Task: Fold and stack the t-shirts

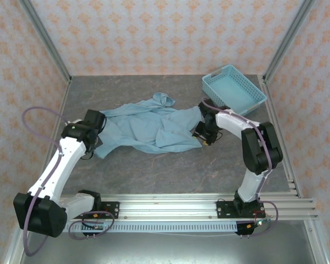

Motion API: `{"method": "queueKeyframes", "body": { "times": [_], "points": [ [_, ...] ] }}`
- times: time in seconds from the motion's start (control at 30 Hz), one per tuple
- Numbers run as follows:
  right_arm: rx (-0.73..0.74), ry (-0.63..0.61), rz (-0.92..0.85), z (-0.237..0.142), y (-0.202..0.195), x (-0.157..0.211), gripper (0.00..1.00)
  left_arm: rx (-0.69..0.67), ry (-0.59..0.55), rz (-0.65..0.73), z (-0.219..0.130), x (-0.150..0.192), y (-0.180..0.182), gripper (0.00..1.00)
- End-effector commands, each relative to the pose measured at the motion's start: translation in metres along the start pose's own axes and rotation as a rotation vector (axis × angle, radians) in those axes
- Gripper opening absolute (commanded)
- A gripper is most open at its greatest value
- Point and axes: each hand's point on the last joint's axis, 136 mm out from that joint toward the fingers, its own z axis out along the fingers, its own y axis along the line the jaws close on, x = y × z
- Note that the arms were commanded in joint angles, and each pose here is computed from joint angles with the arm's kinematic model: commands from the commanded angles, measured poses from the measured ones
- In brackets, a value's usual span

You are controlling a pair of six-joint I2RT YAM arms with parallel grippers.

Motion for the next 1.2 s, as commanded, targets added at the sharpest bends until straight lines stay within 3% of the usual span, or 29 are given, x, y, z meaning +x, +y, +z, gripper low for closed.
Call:
{"method": "queueKeyframes", "body": {
  "times": [0.0,0.23,0.43,0.57,0.63,0.7,0.83,0.93,1.03,1.17],
  "points": [
    [0.057,0.017,0.005,0.005,-0.009,0.001,0.49,-0.123,-0.028,-0.017,0.0,-0.006,0.032,0.0],
    [0.032,0.027,0.04,0.008,-0.017,0.015,0.51,-0.148,-0.063,-0.069,-0.002,-0.019,0.038,0.0],
    [-0.023,0.034,0.089,0.009,-0.006,0.02,0.46,-0.153,-0.068,-0.08,0.0,-0.022,0.035,0.0],
    [-0.056,0.066,0.125,0.018,0.005,0.025,0.32,-0.143,-0.052,-0.084,0.003,-0.02,0.032,0.0],
    [-0.065,0.058,0.145,0.016,0.007,0.025,0.13,-0.134,-0.046,-0.086,0.004,-0.018,0.03,0.0],
    [-0.064,0.01,0.164,0.005,0.006,0.019,0.01,-0.125,-0.04,-0.088,0.005,-0.018,0.028,0.0],
    [-0.025,-0.147,0.186,-0.046,-0.011,0.001,0.0,-0.07,-0.022,-0.097,0.005,-0.016,0.017,0.0],
    [0.008,-0.199,0.207,-0.084,-0.03,0.002,0.0,-0.031,0.003,-0.101,0.008,-0.014,0.007,0.0],
    [0.077,-0.169,0.193,-0.107,-0.052,0.022,0.0,-0.011,0.024,-0.099,0.011,-0.012,0.0,0.0],
    [0.122,-0.037,0.216,-0.11,-0.08,0.066,0.0,0.015,0.053,-0.088,0.014,-0.007,-0.009,0.0]
  ]
}}
